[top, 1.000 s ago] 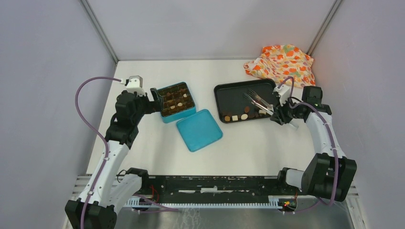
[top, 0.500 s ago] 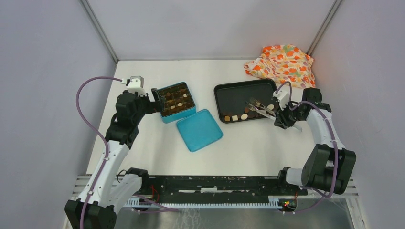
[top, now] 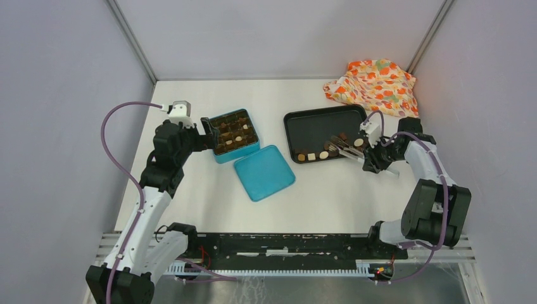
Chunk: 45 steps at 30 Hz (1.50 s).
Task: Pack the chocolate
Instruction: Pick up the fake chocolate from the plate.
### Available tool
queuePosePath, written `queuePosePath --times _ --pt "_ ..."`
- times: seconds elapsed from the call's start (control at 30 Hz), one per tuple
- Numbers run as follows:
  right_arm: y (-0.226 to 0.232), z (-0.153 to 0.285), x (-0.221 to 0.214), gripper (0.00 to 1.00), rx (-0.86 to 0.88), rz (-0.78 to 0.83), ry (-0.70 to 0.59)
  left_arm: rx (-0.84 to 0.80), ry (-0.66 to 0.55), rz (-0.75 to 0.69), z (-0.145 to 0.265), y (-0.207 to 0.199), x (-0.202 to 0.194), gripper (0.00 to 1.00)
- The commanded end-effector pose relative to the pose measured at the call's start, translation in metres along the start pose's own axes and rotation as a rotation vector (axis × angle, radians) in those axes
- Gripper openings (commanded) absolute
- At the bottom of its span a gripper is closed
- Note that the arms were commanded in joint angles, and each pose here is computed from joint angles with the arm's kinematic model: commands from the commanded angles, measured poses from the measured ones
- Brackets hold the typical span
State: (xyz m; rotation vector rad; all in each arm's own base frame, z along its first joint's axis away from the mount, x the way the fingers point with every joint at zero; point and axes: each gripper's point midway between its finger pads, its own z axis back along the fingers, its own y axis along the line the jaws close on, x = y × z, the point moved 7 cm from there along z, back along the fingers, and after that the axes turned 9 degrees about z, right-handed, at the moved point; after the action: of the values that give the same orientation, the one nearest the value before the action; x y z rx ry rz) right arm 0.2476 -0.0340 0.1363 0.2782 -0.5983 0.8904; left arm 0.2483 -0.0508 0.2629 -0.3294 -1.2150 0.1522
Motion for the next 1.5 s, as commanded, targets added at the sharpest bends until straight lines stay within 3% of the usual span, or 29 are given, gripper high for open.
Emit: queuePosePath --times 0.0,1.03,1.13,1.37,1.47 --pt "-0.007 0.004 0.013 0.43 -0.015 0.008 -0.026 -0.037 -0.037 -0.052 0.006 -0.006 0.011 1.0" --pt "-0.016 -0.018 0.032 0.41 -0.05 0.012 0.034 -0.041 -0.039 -0.055 0.006 -0.007 0.012 1.0" --pt "-0.017 -0.018 0.034 0.38 -0.058 0.02 0.044 -0.04 -0.039 -0.056 0.006 -0.007 0.011 1.0" --pt "-0.019 -0.006 0.045 0.15 -0.09 0.045 0.015 -0.042 -0.039 -0.056 0.006 -0.007 0.011 1.0" --pt "-0.019 0.0 0.053 0.11 -0.092 0.054 -0.016 -0.044 -0.042 -0.056 0.007 -0.008 0.012 1.0"
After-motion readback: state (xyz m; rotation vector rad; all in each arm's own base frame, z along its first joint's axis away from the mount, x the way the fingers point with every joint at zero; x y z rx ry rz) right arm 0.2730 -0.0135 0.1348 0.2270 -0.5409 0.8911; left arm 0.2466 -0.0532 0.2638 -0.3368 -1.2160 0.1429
